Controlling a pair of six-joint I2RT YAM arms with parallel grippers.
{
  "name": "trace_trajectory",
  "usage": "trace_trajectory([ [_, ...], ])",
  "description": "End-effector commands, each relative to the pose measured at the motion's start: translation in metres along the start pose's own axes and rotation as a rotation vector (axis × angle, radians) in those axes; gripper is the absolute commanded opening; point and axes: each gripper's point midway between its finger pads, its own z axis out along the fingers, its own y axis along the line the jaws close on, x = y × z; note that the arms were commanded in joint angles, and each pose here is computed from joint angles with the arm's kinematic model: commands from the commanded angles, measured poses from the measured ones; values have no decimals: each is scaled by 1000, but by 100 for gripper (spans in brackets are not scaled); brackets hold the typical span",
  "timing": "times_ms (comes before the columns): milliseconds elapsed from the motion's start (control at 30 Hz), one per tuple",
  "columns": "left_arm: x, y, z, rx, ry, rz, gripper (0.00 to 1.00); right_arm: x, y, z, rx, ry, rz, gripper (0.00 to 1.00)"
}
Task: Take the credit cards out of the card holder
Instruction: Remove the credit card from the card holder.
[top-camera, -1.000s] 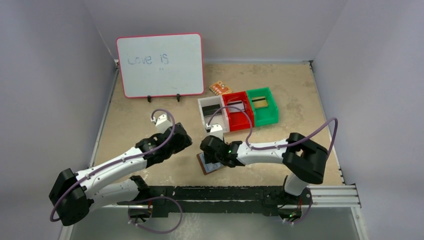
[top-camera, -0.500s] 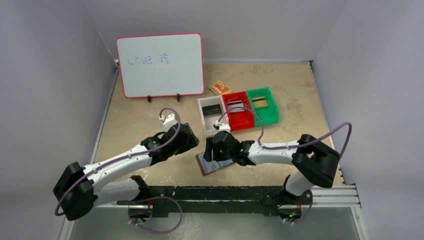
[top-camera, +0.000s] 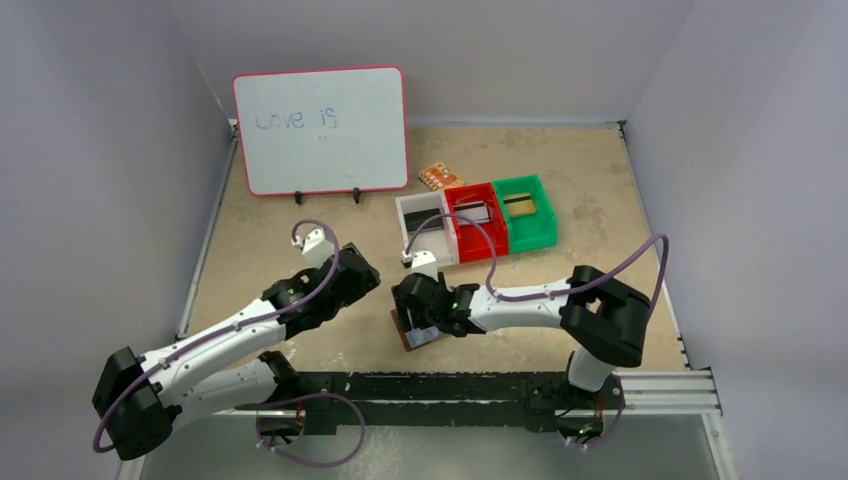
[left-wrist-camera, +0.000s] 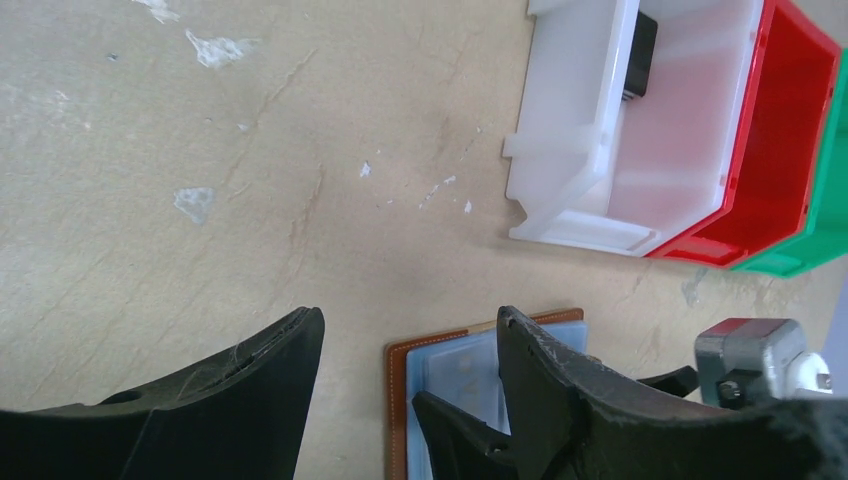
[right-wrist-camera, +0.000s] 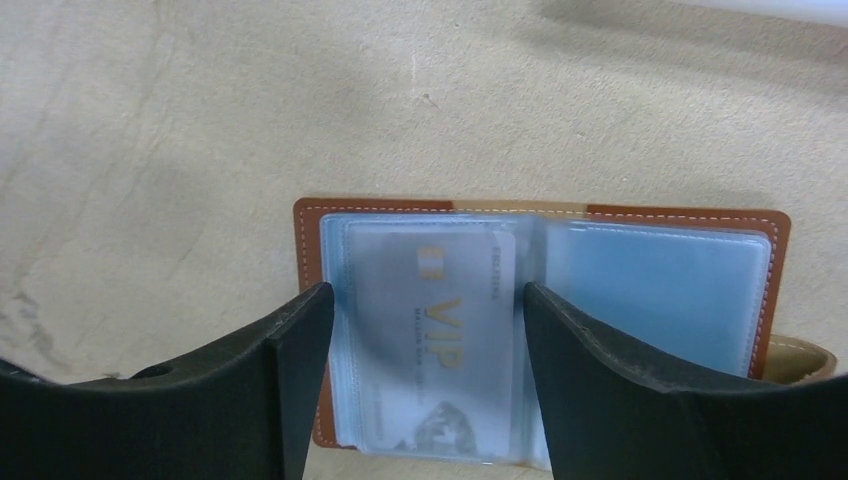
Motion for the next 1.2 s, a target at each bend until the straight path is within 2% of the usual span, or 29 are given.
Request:
trace_trajectory([
  [0, -19, 7, -7, -27, -87, -46, 64, 33, -32, 10, 163, 93, -82, 68],
  [100, -20, 8, -8, -27, -87, -40, 64, 31, -29, 9, 160, 82, -59, 56],
  [200, -16, 5, -6, -21, -72, -27, 64, 33, -24, 5, 130, 97, -28, 47],
  [367, -5, -12, 0, 34, -14, 10, 64, 29, -17, 1, 55, 81, 29, 47],
  [700, 31, -54, 6, 213, 155, 35, 64, 2, -10, -8, -259, 47, 265, 46],
  [900, 57, -78, 6, 350, 271, -31, 64, 5, -11, -10, -324, 52, 307, 47],
  [1033, 73, -81, 14, 364, 329, -54, 64, 5, -15, -11, -361, 43, 340, 47],
  [1167, 80, -76, 25, 332, 334, -94, 64, 6, -20, -12, -381, 37, 361, 47],
])
